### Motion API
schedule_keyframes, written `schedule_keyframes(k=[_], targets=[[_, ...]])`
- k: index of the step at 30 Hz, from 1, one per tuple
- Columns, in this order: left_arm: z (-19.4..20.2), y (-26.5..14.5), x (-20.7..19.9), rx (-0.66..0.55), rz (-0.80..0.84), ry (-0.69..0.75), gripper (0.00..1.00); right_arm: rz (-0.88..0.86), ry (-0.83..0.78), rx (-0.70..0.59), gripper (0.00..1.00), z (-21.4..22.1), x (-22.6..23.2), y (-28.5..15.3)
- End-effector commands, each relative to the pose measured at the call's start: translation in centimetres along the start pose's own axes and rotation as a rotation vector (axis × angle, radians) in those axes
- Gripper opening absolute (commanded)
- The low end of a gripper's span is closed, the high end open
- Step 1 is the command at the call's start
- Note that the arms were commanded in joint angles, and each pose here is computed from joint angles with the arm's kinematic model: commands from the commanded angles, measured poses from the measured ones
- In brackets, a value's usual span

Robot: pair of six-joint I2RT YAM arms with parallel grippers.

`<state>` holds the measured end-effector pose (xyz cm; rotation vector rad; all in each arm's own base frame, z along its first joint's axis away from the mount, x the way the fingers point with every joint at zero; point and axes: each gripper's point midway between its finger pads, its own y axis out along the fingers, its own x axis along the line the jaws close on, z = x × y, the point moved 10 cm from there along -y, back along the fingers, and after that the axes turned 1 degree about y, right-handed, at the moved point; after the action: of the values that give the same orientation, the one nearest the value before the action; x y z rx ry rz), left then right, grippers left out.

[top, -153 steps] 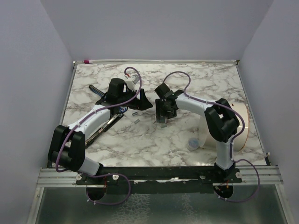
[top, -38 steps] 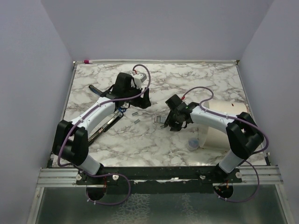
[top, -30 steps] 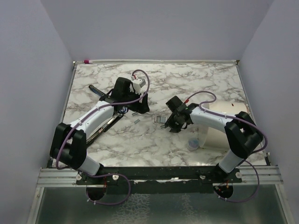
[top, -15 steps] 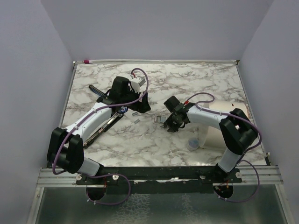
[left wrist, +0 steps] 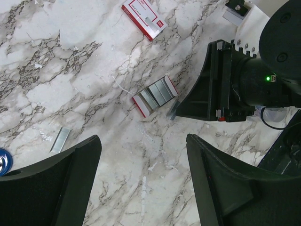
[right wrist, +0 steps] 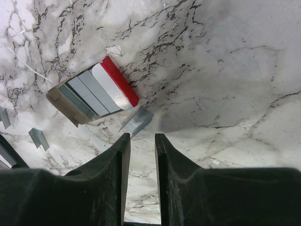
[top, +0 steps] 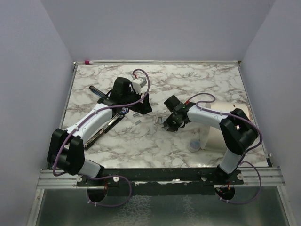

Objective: Unload the staples from the stapler

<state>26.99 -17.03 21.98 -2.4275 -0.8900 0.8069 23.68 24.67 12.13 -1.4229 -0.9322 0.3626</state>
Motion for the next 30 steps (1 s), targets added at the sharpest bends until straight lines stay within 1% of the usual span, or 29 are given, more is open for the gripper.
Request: schedule_keyframes(k=[1, 5, 18, 25, 30], targets=[[-0.43, -0.49, -0.72, -0.032, 0.044, 0.021, 0.76, -0.007, 0.020, -0.008, 0.27, 0.08, 0.87, 0.24], [-0.43, -0.55, -0.80, -0.033, 0.045, 0.023, 0.76, 0.027, 0.018, -0.010, 0.23, 0.04, 0.95, 0.45], [-0.56, -0.67, -1.00, -0.037, 0.053, 0.028, 0.76, 0.065, 0.027, -0.016, 0.16, 0.01, 0.75, 0.82], [-0.56, -0.75, -1.07, -0.040, 0.055, 0.030, 0.76, 0.083, 0.031, -0.023, 0.15, -0.04, 0.82, 1.18], [-0.55, -0.74, -1.10, -0.040, 0.055, 0.032, 0.76, 0.088, 0.026, -0.032, 0.09, -0.16, 0.87, 1.15]])
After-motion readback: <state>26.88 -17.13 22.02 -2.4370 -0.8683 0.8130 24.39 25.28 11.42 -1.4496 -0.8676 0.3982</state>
